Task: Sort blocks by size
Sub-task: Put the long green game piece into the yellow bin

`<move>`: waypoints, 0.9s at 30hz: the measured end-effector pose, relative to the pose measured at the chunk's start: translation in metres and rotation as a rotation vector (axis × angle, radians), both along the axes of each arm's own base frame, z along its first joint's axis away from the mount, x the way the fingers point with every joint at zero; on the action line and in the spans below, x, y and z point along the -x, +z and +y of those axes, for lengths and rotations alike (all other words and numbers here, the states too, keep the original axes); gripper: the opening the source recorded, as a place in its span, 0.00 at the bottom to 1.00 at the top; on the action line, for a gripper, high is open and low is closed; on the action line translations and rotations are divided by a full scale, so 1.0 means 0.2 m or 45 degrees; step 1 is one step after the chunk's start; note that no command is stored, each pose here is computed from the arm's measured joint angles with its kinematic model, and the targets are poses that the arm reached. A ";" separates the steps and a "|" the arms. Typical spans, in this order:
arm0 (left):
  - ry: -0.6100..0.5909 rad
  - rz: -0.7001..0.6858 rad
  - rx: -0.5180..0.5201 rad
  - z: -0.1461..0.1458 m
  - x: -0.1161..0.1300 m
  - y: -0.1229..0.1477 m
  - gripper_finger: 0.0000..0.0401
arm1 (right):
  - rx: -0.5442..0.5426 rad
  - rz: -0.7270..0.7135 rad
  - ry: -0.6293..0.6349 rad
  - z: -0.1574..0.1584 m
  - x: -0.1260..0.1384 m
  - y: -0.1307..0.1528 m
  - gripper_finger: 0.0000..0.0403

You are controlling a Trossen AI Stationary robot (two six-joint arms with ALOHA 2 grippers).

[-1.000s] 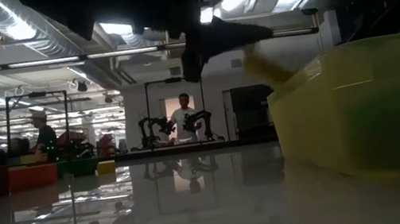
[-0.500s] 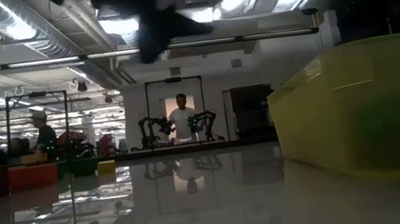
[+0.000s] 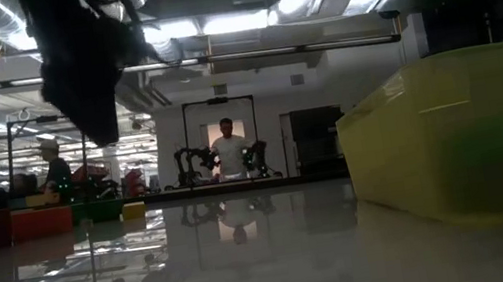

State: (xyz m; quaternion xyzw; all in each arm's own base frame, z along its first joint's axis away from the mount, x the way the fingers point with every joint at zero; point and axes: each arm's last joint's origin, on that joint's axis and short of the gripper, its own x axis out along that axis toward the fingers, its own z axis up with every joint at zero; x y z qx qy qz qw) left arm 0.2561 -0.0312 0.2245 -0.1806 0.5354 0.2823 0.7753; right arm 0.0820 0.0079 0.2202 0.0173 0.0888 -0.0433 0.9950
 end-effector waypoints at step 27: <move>0.579 0.192 0.079 0.10 0.18 -0.27 0.44 | -0.019 -0.142 0.001 -0.01 0.07 0.03 0.85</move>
